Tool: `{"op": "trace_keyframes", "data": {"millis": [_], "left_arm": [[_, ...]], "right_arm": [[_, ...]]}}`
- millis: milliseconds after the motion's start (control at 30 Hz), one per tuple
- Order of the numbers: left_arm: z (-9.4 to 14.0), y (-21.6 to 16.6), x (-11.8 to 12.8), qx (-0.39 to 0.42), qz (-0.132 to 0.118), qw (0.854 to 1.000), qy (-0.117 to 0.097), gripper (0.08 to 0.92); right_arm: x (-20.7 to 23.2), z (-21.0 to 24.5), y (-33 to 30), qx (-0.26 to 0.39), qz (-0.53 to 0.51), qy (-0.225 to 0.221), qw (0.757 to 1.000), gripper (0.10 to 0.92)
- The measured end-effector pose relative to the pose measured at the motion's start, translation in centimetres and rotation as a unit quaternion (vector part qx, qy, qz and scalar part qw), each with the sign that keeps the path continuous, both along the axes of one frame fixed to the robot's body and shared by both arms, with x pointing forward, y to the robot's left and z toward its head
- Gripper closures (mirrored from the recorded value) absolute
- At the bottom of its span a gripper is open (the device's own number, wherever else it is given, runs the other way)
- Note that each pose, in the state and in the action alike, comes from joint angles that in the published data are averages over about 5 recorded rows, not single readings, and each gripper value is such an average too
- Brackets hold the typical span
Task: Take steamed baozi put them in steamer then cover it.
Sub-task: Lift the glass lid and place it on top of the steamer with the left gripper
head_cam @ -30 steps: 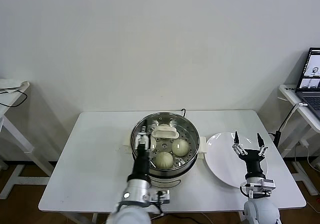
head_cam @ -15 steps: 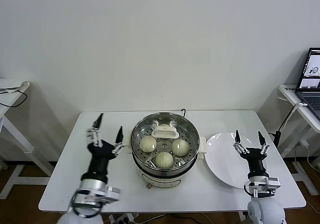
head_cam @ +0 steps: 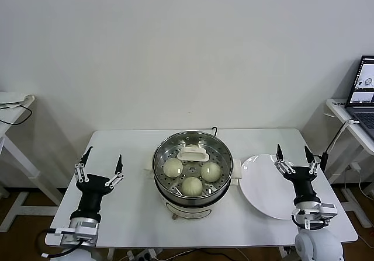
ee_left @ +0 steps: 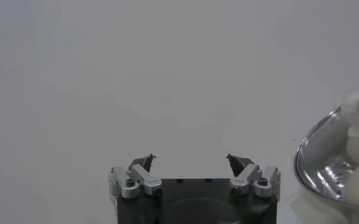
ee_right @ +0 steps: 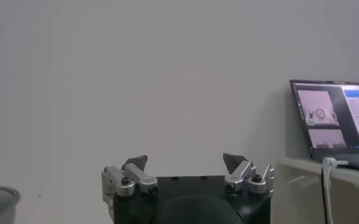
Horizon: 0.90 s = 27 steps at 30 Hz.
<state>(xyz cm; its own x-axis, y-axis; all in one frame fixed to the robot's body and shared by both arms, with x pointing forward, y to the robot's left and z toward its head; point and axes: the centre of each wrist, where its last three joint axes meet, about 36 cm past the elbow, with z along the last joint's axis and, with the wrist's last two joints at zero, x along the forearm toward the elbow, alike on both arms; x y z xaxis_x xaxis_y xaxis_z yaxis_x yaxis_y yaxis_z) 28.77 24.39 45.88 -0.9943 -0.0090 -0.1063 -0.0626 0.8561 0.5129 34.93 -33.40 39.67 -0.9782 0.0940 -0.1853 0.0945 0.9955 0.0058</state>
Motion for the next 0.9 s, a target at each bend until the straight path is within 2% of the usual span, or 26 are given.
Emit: {"op": "trace_keyframes", "data": {"millis": [367, 900], "left_arm": [[-1.7, 0.8, -1.1, -0.054, 0.005, 0.998, -0.004, 0.177], [-2.9, 1.3, -1.3, -0.077, 0.008, 0.997, 0.0, 0.177]], "right_arm": [[-1.0, 1.6, 0.7, -0.005, 0.009, 0.0, 1.0, 0.2], [-1.5, 2.1, 1.0, -0.017, 0.01, 0.009, 1.0, 0.2]]}}
